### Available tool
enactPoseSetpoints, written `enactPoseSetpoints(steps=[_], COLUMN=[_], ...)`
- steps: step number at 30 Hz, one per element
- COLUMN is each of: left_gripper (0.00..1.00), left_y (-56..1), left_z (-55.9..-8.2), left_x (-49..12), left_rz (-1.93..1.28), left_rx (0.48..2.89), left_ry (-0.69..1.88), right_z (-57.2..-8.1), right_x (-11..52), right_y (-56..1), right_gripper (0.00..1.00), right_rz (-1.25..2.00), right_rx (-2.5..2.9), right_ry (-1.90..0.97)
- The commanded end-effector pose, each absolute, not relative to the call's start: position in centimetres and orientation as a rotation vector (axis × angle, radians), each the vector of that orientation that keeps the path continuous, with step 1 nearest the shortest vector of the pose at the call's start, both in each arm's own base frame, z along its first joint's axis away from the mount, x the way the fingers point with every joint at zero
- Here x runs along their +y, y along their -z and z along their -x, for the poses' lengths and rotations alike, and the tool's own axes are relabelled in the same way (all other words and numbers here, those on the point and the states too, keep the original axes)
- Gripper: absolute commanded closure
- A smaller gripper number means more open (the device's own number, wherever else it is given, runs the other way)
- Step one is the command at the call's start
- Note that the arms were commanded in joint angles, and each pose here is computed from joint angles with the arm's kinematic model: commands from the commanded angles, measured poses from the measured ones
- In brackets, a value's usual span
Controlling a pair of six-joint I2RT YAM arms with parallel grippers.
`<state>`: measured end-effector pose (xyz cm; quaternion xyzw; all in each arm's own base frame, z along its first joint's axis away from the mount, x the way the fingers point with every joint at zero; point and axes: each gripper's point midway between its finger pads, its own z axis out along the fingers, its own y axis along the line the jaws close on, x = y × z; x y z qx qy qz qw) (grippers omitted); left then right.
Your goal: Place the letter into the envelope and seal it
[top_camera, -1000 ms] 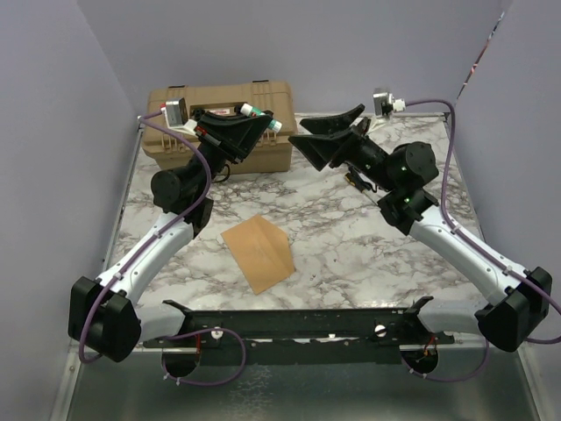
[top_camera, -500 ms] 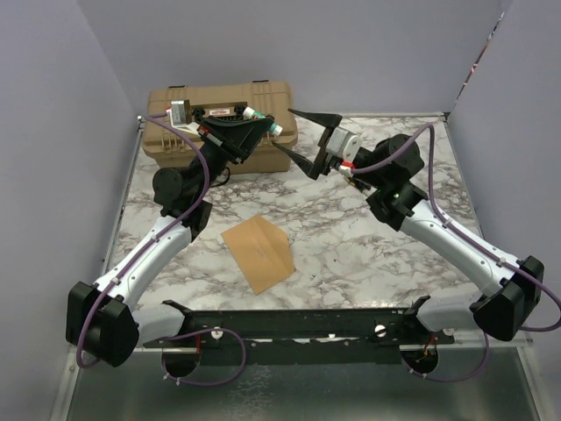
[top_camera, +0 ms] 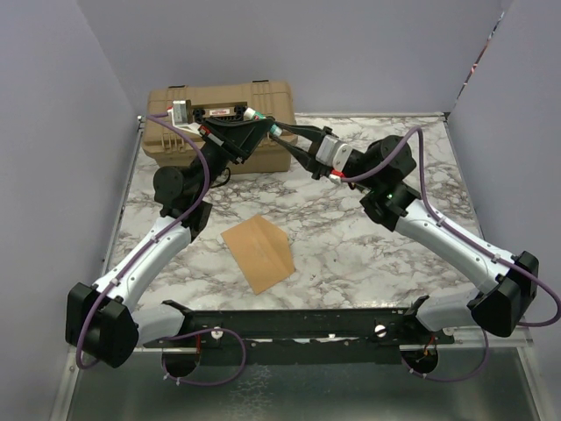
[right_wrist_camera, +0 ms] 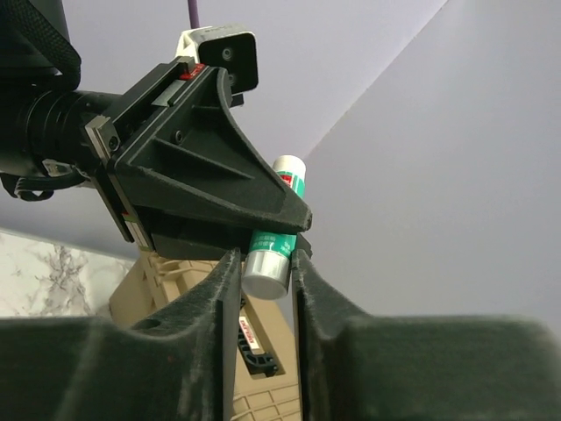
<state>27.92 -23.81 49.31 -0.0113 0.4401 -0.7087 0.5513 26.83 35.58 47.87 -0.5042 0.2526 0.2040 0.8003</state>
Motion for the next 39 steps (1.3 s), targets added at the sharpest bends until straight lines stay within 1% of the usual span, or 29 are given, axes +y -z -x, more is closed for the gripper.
enactPoseSetpoints(steps=[1, 3, 4, 5, 8, 13, 20, 24, 25, 27, 28, 29, 31, 33, 35, 37, 39], left_gripper=[1.0, 1.0, 1.0, 1.0, 1.0, 1.0, 1.0, 1.0, 1.0, 1.0, 1.0, 1.0, 1.0, 1.0, 1.0, 1.0, 1.0], left_y=[-50.2, -50.2, -50.3, -50.3, -50.9, -52.7, -54.7, -55.1, -55.0, -55.0, -55.0, -55.0, -55.0, -54.8, -54.2, -53.4, -52.8], left_z=[-27.4, -27.4, -27.4, -27.4, -26.7, -24.8, -22.7, -21.8, -21.7, -21.7, -21.8, -22.0, -22.5, -22.8, -23.6, -24.4, -25.1], left_x=[-23.3, -23.2, -23.2, -23.1, -22.4, -21.4, -22.1, -22.2, -22.1, -22.1, -21.9, -21.8, -21.5, -21.3, -21.3, -21.4, -21.5], left_rz=[0.02, 0.019, 0.016, 0.011, -0.027, -0.127, -0.301, -0.345, -0.344, -0.332, -0.317, -0.293, -0.227, -0.168, -0.107, -0.051, 0.002], left_rx=[1.007, 1.005, 1.002, 0.998, 0.928, 0.79, 0.7, 0.665, 0.663, 0.666, 0.67, 0.677, 0.7, 0.723, 0.765, 0.824, 0.876], left_ry=[1.661, 1.656, 1.649, 1.636, 1.569, 1.464, 1.422, 1.428, 1.428, 1.439, 1.447, 1.459, 1.506, 1.56, 1.597, 1.618, 1.636], right_z=[-25.9, -25.8, -25.9, -25.9, -25.9, -26.4, -27.7, -27.1, -27.0, -26.4, -26.1, -25.7, -25.6, -25.6, -25.4, -25.0, -25.3], right_x=[35.6, 35.5, 35.3, 35.2, 34.6, 33.1, 32.2, 32.6, 32.7, 32.9, 32.9, 33.0, 32.9, 32.1, 31.6, 31.9, 32.2], right_y=[-49.2, -49.4, -49.5, -49.7, -50.5, -52.0, -50.5, -50.4, -50.5, -51.2, -51.7, -52.0, -52.0, -51.7, -51.4, -51.1, -50.9], right_gripper=[0.8, 0.93, 0.98, 0.99, 1.0, 1.0, 1.0, 1.0, 1.0, 0.99, 0.91, 0.79, 0.5, 0.35, 0.26, 0.24, 0.24], right_rz=[1.031, 0.998, 0.964, 0.923, 0.762, 0.367, -0.211, -0.282, -0.281, -0.171, -0.086, 0.035, 0.228, 0.37, 0.517, 0.705, 0.823], right_rx=[0.533, 0.565, 0.591, 0.624, 0.74, 0.959, 1.228, 1.211, 1.206, 1.157, 1.129, 1.101, 1.055, 0.964, 0.855, 0.759, 0.693], right_ry=[-0.502, -0.548, -0.585, -0.632, -0.816, -1.192, -1.68, -1.858, -1.87, -1.831, -1.762, -1.658, -1.419, -1.194, -0.987, -0.784, -0.632])
